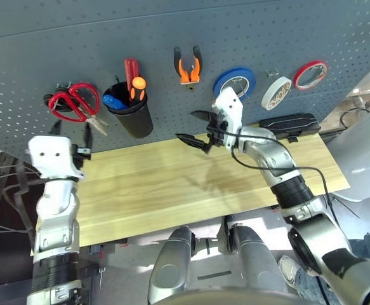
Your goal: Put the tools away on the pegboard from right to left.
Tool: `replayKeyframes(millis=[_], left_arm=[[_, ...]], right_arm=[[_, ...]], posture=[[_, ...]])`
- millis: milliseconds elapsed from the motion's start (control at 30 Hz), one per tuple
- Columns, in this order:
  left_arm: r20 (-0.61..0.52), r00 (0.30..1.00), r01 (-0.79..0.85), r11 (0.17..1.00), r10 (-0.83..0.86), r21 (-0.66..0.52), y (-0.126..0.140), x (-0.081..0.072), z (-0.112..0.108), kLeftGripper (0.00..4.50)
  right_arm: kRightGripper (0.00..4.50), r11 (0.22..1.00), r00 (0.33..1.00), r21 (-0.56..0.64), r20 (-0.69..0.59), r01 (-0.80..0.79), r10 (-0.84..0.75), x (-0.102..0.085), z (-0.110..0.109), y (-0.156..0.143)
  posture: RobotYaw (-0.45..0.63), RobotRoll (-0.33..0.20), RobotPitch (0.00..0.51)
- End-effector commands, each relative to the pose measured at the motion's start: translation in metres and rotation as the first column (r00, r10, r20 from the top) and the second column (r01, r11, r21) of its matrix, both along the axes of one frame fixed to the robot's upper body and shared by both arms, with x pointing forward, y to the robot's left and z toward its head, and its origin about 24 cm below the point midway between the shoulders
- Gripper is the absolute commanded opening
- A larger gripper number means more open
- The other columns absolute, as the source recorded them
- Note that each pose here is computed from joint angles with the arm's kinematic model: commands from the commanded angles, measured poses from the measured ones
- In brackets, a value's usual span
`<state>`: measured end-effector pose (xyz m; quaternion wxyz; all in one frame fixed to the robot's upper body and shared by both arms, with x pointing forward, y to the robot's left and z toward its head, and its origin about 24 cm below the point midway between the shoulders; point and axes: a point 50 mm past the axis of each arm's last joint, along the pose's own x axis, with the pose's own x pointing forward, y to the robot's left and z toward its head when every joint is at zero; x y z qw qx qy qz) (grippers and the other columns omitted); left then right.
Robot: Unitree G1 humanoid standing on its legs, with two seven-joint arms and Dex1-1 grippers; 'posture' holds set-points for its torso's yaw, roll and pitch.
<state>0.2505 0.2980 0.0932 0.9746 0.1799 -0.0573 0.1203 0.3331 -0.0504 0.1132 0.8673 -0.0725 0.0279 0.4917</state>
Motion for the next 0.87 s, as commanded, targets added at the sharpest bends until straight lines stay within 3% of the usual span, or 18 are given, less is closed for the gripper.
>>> replayKeyframes(millis=[33, 167, 267, 467, 667, 867], left_arm=[[-0.160, 0.987, -0.001, 0.997, -0.012, -0.076, -0.004, 0.000, -0.033, 4.49], [-0.238, 0.971, 0.001, 0.994, -0.027, -0.109, -0.009, 0.004, -0.050, 4.49], [-0.290, 0.957, -0.027, 0.992, -0.011, -0.126, -0.010, 0.006, -0.062, 4.49], [-0.331, 0.944, -0.062, 0.992, 0.021, -0.114, -0.013, 0.011, -0.070, 4.49], [-0.341, 0.940, -0.065, 0.991, 0.022, -0.116, -0.023, 0.013, -0.072, 4.49], [-0.333, 0.942, -0.082, 0.990, 0.039, -0.117, -0.023, 0.013, -0.071, 4.49]], right_arm=[[4.50, 0.987, 0.985, -0.036, -0.077, 0.153, -0.156, 0.005, -0.029, -0.016], [4.50, 0.947, 0.936, -0.046, -0.143, 0.318, -0.321, 0.012, -0.048, -0.034], [4.50, 0.874, 0.855, -0.096, -0.180, 0.476, -0.486, 0.016, -0.065, -0.060], [4.50, 0.767, 0.742, -0.142, -0.195, 0.626, -0.641, 0.021, -0.073, -0.106], [4.50, 0.735, 0.713, -0.165, -0.177, 0.658, -0.678, 0.026, -0.067, -0.139], [4.50, 0.741, 0.725, -0.165, -0.157, 0.650, -0.671, 0.033, -0.059, -0.148]], posture=[[0.09, 0.000, 0.221], [0.06, 0.000, 0.225], [0.03, 0.000, 0.226], [-0.01, 0.000, 0.233], [-0.02, 0.000, 0.239], [-0.01, 0.000, 0.230]])
